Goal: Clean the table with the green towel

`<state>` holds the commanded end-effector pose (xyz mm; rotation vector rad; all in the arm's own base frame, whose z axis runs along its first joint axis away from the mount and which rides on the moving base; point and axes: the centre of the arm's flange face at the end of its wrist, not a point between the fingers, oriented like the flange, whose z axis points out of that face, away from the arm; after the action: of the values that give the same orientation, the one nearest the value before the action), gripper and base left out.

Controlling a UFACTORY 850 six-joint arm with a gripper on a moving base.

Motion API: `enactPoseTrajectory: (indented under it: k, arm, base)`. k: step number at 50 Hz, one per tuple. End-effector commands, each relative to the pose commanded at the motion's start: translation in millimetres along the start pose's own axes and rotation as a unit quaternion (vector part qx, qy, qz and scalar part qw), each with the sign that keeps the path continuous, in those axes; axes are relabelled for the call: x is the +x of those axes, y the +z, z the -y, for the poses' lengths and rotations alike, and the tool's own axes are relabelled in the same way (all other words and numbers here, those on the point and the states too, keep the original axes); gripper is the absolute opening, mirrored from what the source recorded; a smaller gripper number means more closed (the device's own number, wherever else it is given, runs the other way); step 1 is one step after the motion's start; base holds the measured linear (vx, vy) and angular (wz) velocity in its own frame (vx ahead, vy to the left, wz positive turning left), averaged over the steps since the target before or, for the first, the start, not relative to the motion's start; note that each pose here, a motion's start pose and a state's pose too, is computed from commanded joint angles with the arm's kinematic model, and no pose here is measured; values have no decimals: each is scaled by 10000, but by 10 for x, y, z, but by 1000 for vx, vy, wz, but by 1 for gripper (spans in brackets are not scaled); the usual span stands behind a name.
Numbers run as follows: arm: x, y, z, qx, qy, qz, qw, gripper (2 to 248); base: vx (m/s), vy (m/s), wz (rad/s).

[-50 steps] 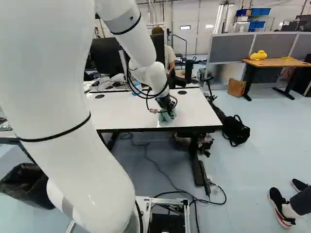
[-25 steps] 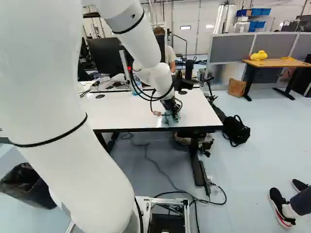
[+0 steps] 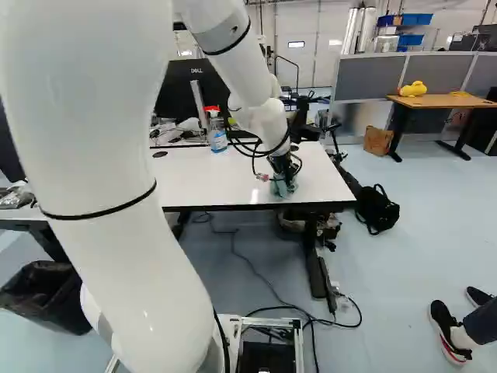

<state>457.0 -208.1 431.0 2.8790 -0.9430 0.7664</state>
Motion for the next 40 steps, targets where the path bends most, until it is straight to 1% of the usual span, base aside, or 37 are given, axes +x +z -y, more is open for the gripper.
enactPoseTrajectory:
  k: [28,35,40]
  arm:
    - [362,248,307,122,-191,-78,9997,37]
    - [413,296,421,169,-268,-90,9995,37]
    - [411,309,504,204,-332,-87,9992,37]
  base:
    - [0,0,0]
    - [0,0,0]
    - [0,0,0]
